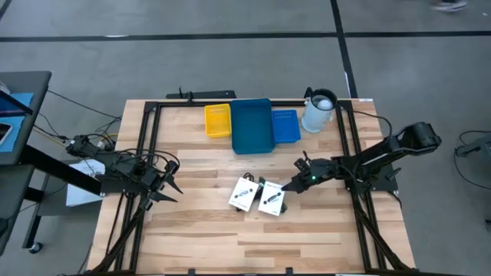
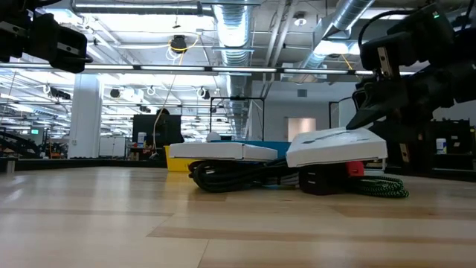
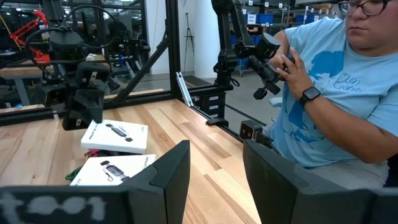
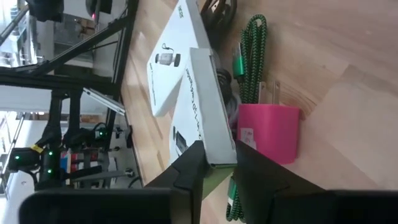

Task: Pick and place items into bin
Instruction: Put the white card reader box into the blue basket

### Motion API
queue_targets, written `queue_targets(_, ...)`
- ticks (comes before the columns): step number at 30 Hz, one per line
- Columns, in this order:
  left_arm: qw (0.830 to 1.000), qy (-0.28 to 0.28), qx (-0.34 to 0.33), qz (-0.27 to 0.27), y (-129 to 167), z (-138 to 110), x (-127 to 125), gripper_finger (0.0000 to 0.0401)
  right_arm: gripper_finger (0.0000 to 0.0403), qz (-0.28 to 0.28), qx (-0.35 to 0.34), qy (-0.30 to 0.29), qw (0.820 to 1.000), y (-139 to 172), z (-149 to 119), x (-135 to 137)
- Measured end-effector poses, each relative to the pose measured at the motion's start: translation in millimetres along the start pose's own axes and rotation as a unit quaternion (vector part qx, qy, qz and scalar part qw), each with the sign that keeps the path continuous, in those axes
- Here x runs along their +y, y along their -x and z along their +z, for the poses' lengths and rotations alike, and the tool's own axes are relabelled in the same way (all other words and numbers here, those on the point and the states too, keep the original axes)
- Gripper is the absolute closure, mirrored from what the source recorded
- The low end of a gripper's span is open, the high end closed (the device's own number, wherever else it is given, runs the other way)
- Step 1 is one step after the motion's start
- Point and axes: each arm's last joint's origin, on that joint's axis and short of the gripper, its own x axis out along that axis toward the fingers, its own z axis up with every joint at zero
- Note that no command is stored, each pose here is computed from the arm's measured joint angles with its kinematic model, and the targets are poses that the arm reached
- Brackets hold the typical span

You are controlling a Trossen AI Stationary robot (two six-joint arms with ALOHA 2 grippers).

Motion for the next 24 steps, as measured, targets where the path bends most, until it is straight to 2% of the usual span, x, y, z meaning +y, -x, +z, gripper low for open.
queue_targets(12,1.000,-0.002,0.000,0.000,0,0,0,0.0262,0.0334,0.006,-0.005,0.010,1.000,7,1,4)
queue_targets(24,1.000,-0.001,0.000,0.000,0,0,0,0.0262,0.0335,0.070,-0.038,0.032,0.996,22,8,22)
